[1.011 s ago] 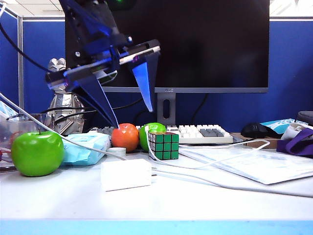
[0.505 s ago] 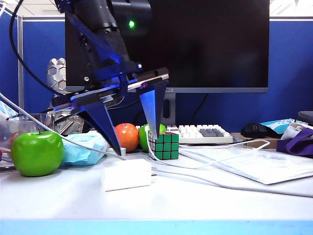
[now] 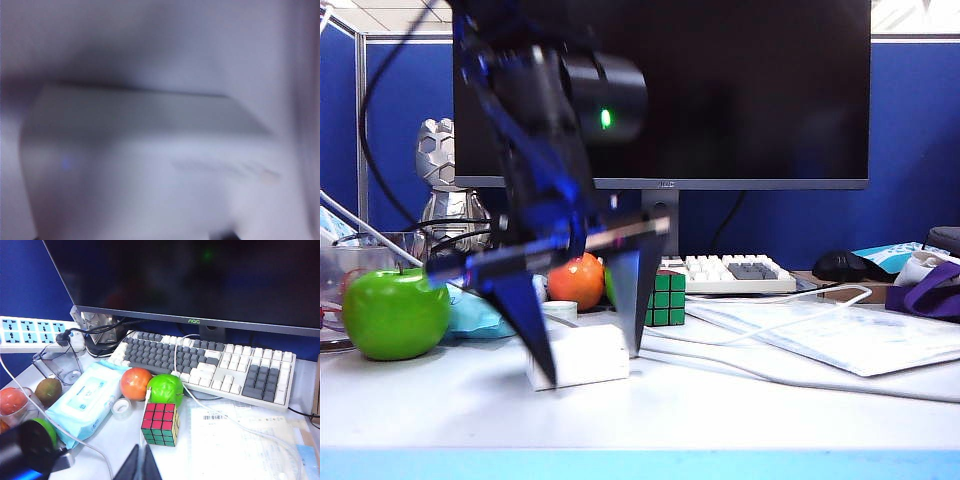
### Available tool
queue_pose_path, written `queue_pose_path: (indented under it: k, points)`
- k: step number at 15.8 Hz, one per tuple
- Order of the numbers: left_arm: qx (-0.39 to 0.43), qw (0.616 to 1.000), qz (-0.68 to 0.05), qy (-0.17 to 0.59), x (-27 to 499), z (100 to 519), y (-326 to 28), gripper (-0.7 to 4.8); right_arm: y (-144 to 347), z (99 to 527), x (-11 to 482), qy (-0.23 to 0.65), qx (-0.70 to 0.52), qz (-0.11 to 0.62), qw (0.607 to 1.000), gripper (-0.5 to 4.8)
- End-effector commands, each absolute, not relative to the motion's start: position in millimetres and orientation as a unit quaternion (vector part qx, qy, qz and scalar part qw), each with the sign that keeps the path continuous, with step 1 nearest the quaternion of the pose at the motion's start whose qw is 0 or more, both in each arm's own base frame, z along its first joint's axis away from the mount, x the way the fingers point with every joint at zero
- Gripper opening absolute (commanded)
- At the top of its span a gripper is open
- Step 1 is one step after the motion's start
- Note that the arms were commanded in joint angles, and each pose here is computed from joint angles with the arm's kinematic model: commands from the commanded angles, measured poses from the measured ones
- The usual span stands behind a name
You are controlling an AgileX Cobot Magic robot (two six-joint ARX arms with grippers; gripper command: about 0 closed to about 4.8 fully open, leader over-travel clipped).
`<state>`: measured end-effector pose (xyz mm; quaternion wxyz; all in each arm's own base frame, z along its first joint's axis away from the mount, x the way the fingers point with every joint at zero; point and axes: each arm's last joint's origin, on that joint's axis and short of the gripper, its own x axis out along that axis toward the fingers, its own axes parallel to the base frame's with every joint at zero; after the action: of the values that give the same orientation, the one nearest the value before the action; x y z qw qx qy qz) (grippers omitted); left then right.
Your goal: Pick up the Type-C charging cable and the charging base, insert one end of the Type-C charger into the corresponding slot on the base, and finally place the plugged-in charger back on the table.
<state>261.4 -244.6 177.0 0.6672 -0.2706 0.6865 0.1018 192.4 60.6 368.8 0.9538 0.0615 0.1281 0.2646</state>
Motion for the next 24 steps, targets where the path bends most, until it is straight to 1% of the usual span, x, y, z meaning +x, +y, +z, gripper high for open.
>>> queue_pose_path:
  k: [1,4,6,8,11,13,16,17,19,20,21,24]
  points:
    - [-0.256,0.695,0.126,0.660,264,175,-243,3.36,60,372,191,0.120,0.061,0.267,0.954,-0.06]
    - [-0.265,0.704,0.146,0.643,274,175,-232,3.36,60,371,191,0.126,0.061,0.267,0.953,-0.06]
    - [-0.247,0.720,0.147,0.632,279,176,-226,3.35,60,370,191,0.130,0.061,0.267,0.953,-0.06]
    - [-0.206,0.744,0.135,0.621,283,176,-221,3.35,60,369,191,0.133,0.061,0.266,0.953,-0.06]
    - [-0.110,0.784,0.104,0.601,286,176,-217,3.35,60,369,191,0.133,0.061,0.266,0.953,-0.06]
    - [-0.061,0.798,0.085,0.594,286,176,-217,3.35,60,369,191,0.133,0.061,0.266,0.953,-0.06]
    - [0.045,0.818,0.055,0.571,288,177,-215,3.35,60,369,191,0.133,0.061,0.266,0.953,-0.06]
    - [0.077,0.821,0.036,0.565,289,178,-215,3.35,60,369,191,0.133,0.061,0.266,0.953,-0.06]
    - [0.144,0.824,-0.025,0.548,293,179,-218,3.36,60,369,191,0.133,0.061,0.266,0.953,-0.06]
    - [0.161,0.824,-0.042,0.541,294,179,-219,3.36,60,369,191,0.133,0.061,0.266,0.953,-0.06]
    - [0.167,0.824,-0.047,0.539,295,180,-220,3.36,60,369,191,0.133,0.061,0.266,0.953,-0.06]
    - [0.153,0.821,-0.031,0.549,291,186,-217,3.35,60,369,191,0.133,0.061,0.266,0.953,-0.06]
